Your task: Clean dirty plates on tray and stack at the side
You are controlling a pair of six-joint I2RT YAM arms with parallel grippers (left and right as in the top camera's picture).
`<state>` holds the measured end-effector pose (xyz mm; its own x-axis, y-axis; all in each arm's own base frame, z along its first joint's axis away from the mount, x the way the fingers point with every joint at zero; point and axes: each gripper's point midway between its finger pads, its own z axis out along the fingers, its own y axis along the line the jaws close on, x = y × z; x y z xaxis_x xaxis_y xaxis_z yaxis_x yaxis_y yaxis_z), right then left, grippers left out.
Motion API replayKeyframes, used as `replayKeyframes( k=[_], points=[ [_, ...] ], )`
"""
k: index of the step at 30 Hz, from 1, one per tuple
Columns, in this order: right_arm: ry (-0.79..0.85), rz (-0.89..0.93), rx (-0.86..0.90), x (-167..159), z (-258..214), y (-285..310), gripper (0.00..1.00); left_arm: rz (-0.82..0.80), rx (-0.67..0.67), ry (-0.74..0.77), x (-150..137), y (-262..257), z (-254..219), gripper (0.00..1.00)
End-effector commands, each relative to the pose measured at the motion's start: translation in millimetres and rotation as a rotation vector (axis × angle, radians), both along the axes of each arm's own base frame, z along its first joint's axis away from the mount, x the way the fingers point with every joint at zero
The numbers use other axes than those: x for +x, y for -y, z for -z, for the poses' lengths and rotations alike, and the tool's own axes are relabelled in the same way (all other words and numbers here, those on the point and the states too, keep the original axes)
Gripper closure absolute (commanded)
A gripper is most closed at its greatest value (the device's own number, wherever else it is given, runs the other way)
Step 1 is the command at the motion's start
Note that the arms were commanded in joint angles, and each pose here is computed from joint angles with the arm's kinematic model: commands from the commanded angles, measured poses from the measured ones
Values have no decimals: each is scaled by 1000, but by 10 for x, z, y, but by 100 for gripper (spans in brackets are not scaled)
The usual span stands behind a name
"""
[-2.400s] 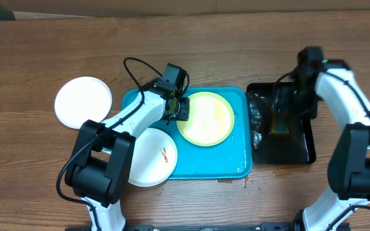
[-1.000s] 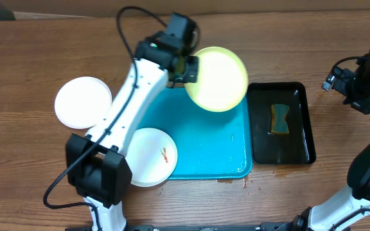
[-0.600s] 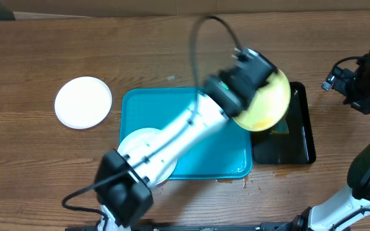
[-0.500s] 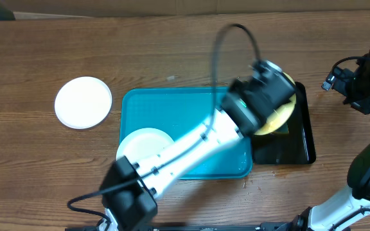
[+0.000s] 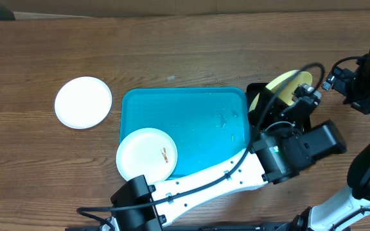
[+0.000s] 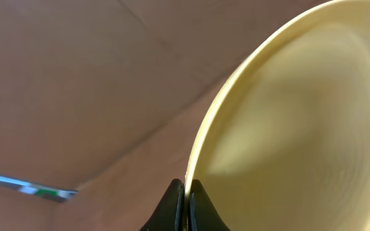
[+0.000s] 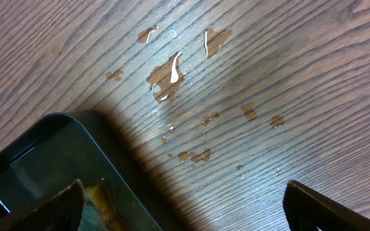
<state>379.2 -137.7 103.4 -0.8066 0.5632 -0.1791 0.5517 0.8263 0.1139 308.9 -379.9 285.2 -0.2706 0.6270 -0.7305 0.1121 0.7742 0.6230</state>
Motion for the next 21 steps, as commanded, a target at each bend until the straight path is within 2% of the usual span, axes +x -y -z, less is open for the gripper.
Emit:
replayKeyframes(
  k=[1, 7, 10, 16, 21],
  points=[
    [23, 8, -7, 18, -82, 14, 0, -39, 49, 79, -38, -36, -208, 96],
    [23, 8, -7, 18, -82, 14, 0, -41, 43, 76, -17, -42, -203, 96],
    [23, 8, -7, 18, -82, 13, 0, 0, 21, 24, 20, 16, -111, 96],
    [23, 8, -7, 17, -80, 15, 0, 160, -109, -280, 134, 180, 397, 96],
    [23, 8, -7, 18, -82, 14, 0, 110, -312, -532, 409, -75, 746, 96]
  ],
)
